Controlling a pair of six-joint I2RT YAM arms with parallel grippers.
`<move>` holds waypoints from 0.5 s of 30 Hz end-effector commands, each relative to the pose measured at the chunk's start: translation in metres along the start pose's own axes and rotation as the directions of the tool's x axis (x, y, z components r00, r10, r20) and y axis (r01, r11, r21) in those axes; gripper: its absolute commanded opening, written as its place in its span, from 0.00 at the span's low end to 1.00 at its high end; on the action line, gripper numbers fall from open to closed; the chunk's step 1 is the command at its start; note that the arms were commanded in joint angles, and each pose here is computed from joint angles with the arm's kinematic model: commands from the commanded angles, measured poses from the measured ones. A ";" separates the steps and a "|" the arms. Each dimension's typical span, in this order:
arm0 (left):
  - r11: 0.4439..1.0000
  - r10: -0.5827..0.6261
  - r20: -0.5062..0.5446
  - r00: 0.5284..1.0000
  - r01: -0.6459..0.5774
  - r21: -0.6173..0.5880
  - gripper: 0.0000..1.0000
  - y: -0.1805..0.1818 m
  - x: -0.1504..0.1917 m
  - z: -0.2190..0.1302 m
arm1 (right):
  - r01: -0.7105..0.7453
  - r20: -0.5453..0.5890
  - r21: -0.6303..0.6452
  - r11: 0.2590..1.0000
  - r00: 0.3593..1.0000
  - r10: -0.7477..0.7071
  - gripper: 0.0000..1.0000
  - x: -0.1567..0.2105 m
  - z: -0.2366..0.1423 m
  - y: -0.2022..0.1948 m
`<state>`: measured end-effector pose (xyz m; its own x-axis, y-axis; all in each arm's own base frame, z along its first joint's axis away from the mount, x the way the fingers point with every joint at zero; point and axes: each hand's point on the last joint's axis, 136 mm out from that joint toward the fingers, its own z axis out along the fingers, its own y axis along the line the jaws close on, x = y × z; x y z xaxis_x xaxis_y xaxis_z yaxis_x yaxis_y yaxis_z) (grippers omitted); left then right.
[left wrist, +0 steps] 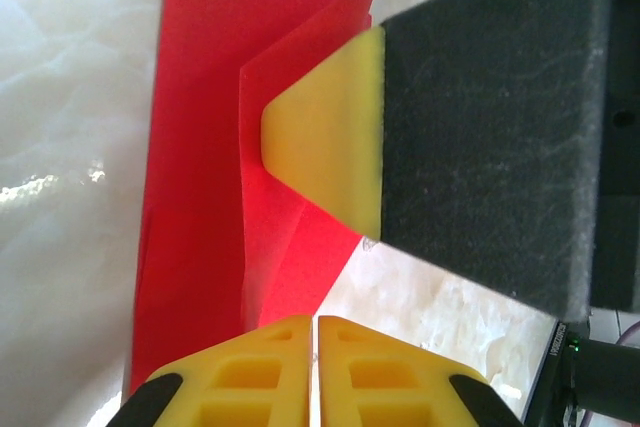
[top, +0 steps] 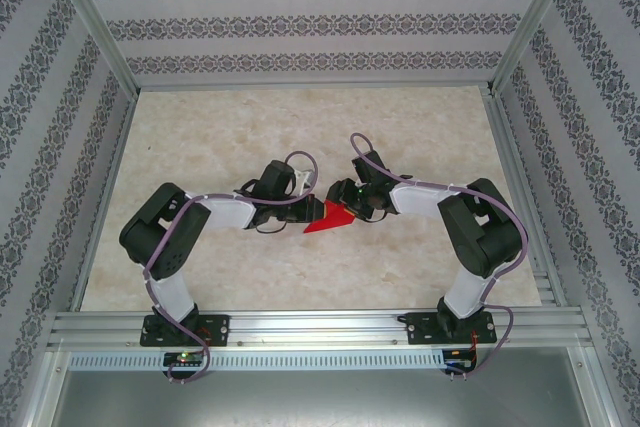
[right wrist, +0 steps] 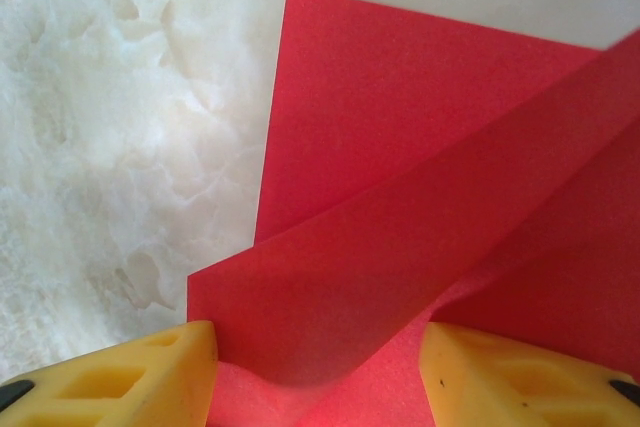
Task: Fold a paper plane with a square sheet of paper (pick it up from the middle)
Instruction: Fourth fold the wing at the center of the table.
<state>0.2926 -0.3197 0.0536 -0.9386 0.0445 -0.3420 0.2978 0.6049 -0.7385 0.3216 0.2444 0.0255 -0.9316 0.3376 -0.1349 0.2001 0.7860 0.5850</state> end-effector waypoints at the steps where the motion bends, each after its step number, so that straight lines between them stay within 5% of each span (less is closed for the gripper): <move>1: 0.999 -0.008 -0.012 1.000 0.007 -0.042 0.12 0.012 -0.001 0.003 | -0.010 -0.034 0.076 0.997 0.999 0.013 0.59 0.014 0.001 -0.030; 15: 0.998 -0.023 -0.031 0.999 0.021 -0.066 0.11 0.019 -0.001 0.008 | -0.003 -0.022 0.041 0.999 1.000 0.004 0.59 0.011 -0.005 -0.030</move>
<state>0.2925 -0.3169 0.0354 -0.9534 0.0545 -0.2968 0.2608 0.6434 -0.7197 0.3176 0.2376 0.0271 -0.9330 0.3304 -0.1425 0.1812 0.7736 0.6072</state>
